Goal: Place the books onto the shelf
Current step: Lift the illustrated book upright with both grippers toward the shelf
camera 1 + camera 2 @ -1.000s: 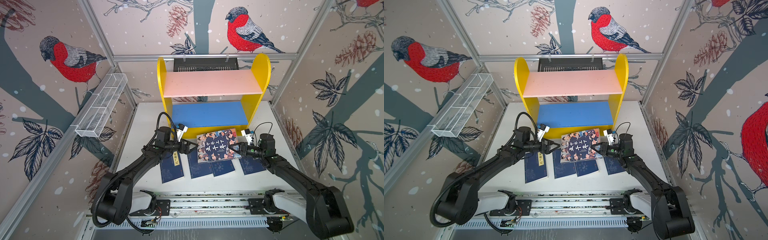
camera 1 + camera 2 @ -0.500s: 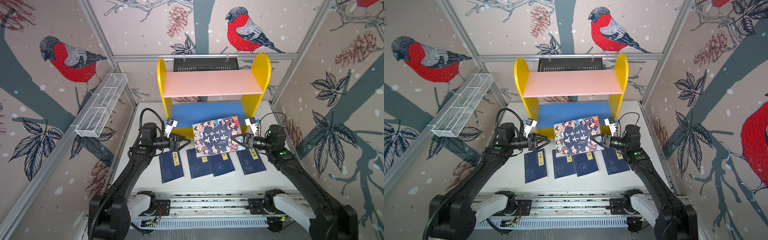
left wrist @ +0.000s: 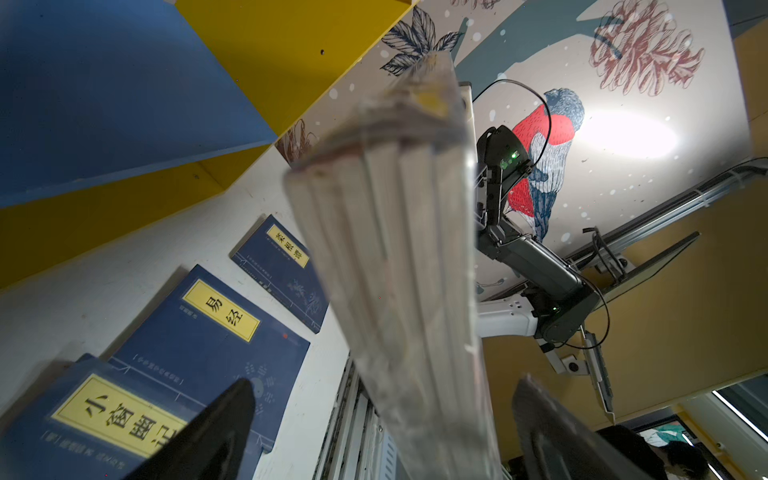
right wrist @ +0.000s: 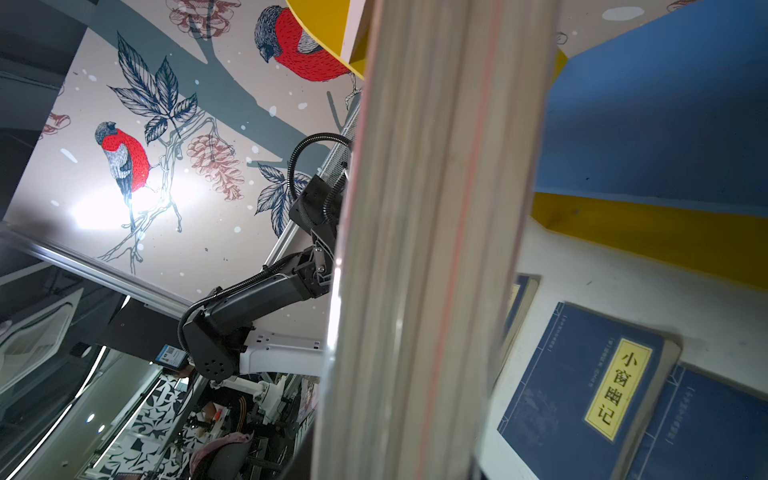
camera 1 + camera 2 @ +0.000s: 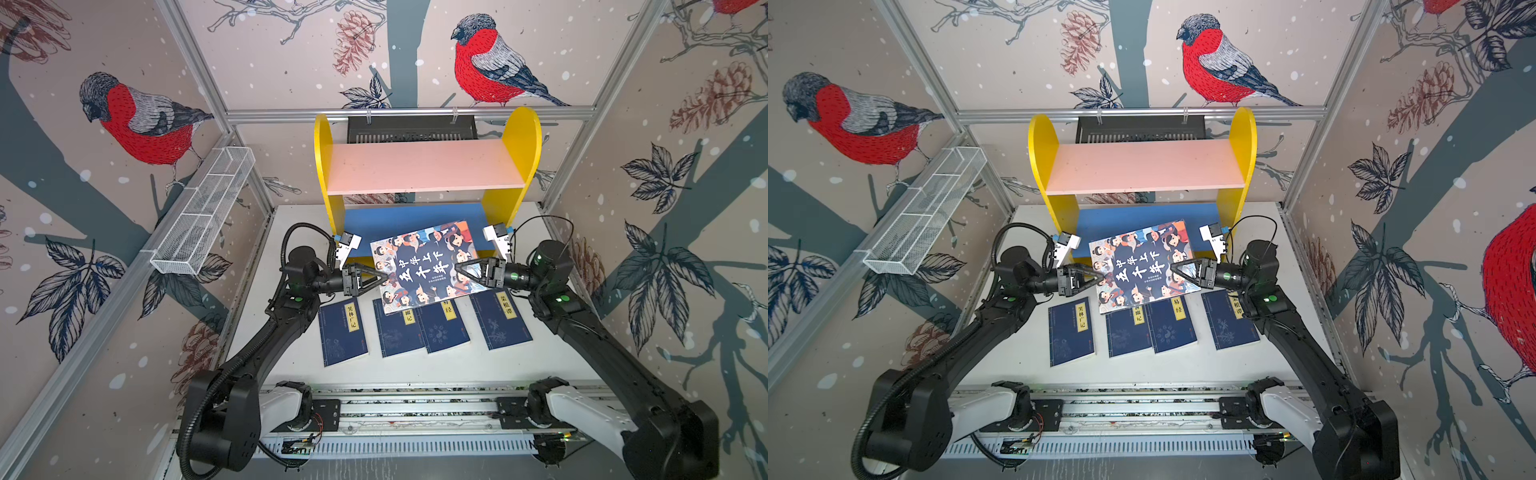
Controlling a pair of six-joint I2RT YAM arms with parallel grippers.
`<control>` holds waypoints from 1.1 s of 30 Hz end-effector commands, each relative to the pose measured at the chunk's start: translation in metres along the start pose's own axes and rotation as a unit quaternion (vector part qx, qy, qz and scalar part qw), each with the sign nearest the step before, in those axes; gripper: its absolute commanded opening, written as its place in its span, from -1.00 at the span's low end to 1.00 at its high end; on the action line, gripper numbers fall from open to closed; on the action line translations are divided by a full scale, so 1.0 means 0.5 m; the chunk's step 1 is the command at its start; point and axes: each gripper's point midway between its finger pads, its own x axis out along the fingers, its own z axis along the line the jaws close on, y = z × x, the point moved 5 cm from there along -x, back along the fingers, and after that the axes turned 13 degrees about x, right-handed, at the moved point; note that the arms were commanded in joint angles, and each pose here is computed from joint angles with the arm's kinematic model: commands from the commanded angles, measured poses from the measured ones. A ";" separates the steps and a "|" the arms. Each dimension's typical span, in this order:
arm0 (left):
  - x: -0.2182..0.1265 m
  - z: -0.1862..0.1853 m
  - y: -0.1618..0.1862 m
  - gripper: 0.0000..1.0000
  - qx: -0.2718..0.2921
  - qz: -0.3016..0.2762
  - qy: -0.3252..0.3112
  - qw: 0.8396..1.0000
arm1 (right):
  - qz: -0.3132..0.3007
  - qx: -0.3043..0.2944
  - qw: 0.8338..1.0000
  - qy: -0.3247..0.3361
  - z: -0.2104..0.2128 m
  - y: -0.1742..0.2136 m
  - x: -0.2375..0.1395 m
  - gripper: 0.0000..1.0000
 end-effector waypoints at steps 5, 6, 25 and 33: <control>-0.003 -0.074 -0.071 0.25 0.041 -0.049 0.043 0.997 | -0.001 -0.065 0.997 -0.042 0.051 -0.015 0.026 -0.98; -0.004 -0.079 -0.075 0.14 0.043 -0.049 0.044 0.997 | 0.001 -0.065 0.997 -0.043 0.050 -0.015 0.029 -0.98; -0.014 -0.141 -0.140 -1.00 0.094 -0.049 0.047 0.993 | -0.006 -0.048 0.998 -0.047 0.049 -0.038 0.078 0.26; -0.024 -0.179 -0.178 -1.00 0.112 -0.058 0.058 0.990 | -0.005 -0.058 0.997 -0.053 0.063 -0.029 0.066 0.43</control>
